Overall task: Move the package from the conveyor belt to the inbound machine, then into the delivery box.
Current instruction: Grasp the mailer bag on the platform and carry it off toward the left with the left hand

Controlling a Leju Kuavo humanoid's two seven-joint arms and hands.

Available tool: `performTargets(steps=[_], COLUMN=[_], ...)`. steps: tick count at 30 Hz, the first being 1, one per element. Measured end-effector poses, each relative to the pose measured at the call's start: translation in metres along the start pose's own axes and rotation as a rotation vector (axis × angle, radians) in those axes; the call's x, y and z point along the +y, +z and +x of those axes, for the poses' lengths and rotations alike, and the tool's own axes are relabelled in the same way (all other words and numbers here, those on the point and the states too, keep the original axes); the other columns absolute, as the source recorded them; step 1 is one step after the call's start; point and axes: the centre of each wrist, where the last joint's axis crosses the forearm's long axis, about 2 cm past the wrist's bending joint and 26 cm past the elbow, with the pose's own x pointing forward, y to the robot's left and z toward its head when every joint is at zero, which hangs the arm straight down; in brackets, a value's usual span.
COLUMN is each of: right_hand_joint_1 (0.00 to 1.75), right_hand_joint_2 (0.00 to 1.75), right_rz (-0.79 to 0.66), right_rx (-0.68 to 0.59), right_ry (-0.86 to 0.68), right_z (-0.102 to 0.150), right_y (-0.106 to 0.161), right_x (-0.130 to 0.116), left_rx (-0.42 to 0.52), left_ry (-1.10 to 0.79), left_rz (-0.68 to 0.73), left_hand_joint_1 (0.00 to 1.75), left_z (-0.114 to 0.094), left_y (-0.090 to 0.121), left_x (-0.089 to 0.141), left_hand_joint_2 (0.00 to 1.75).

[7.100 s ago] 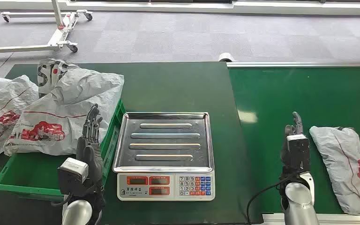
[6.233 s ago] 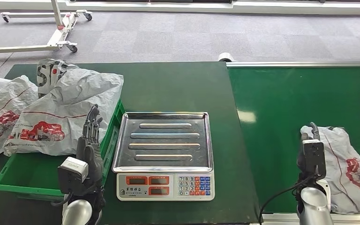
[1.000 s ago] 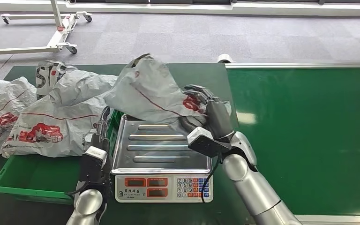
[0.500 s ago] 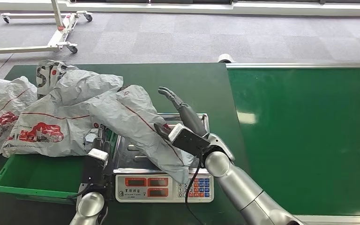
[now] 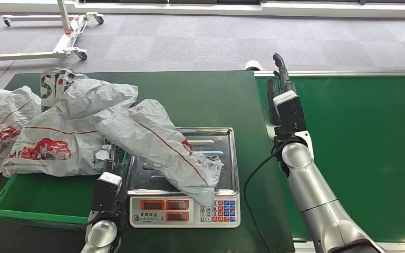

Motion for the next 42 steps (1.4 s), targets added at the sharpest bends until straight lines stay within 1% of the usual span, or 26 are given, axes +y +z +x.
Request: performTargets(steps=[5,7,9,11,13,15,18,20,22,25,27,29,32,35,37,38,39,42], right_hand_joint_1=[0.0,0.0,0.0,0.0,0.0,0.0,0.0,0.0,0.0,0.0,0.0,0.0,0.0,0.0,0.0,0.0,0.0,0.0], right_hand_joint_2=[0.0,0.0,0.0,0.0,0.0,0.0,0.0,0.0,0.0,0.0,0.0,0.0,0.0,0.0,0.0,0.0,0.0,0.0], right_rz=[-0.033,-0.083,-0.158,-0.239,-0.314,-0.369,-0.415,-0.421,-0.43,-0.46,-0.477,-0.486,-0.495,-0.502,-0.501,-0.499,-0.495,-0.479], right_rx=[0.0,-0.005,-0.012,-0.016,-0.012,0.0,0.041,0.08,0.124,0.183,0.212,0.23,0.244,0.251,0.25,0.248,0.245,0.239], right_ry=[0.01,0.015,0.01,0.013,0.025,0.033,0.053,0.064,0.062,0.049,0.041,0.034,0.026,0.018,0.011,0.006,0.001,-0.018], right_z=[-0.001,-0.001,-0.001,-0.001,-0.002,-0.004,-0.007,-0.007,-0.006,-0.005,-0.003,-0.001,0.001,0.001,0.001,0.001,0.001,-0.001], right_y=[0.0,0.001,0.002,0.011,0.033,0.063,0.112,0.144,0.169,0.196,0.209,0.217,0.223,0.224,0.224,0.223,0.222,0.216], right_x=[-0.009,-0.017,-0.031,-0.054,-0.076,-0.089,-0.097,-0.095,-0.091,-0.083,-0.078,-0.073,-0.069,-0.068,-0.069,-0.069,-0.069,-0.068], left_rx=[-0.001,-0.004,-0.012,-0.031,-0.065,-0.101,-0.158,-0.225,-0.336,-0.524,-0.613,-0.673,-0.723,-0.757,-0.755,-0.732,-0.689,-0.522], left_ry=[-0.003,-0.016,-0.038,-0.068,-0.102,-0.133,-0.252,-0.424,-0.613,-0.813,-0.874,-0.901,-0.924,-0.968,-1.014,-1.043,-1.079,-1.187], left_rz=[0.004,0.021,0.049,0.096,0.16,0.207,0.216,0.224,0.251,0.319,0.404,0.483,0.554,0.57,0.542,0.511,0.469,0.298], left_hand_joint_1=[0.0,0.0,0.0,0.0,0.0,0.0,0.0,0.0,0.0,0.0,0.0,0.0,0.0,0.0,0.0,0.0,0.0,0.0], left_z=[0.0,0.0,0.0,0.001,0.004,0.01,0.018,0.024,0.033,0.06,0.084,0.105,0.123,0.133,0.132,0.128,0.122,0.092], left_y=[0.0,0.0,0.0,-0.002,-0.008,-0.015,-0.028,-0.038,-0.051,-0.073,-0.087,-0.096,-0.101,-0.103,-0.108,-0.113,-0.119,-0.143], left_x=[0.0,0.001,0.003,0.008,0.015,0.024,0.034,0.039,0.045,0.056,0.066,0.076,0.085,0.088,0.087,0.085,0.081,0.064], left_hand_joint_2=[0.0,0.0,0.0,0.0,0.0,0.0,0.0,0.0,0.0,0.0,0.0,0.0,0.0,0.0,0.0,0.0,0.0,0.0])
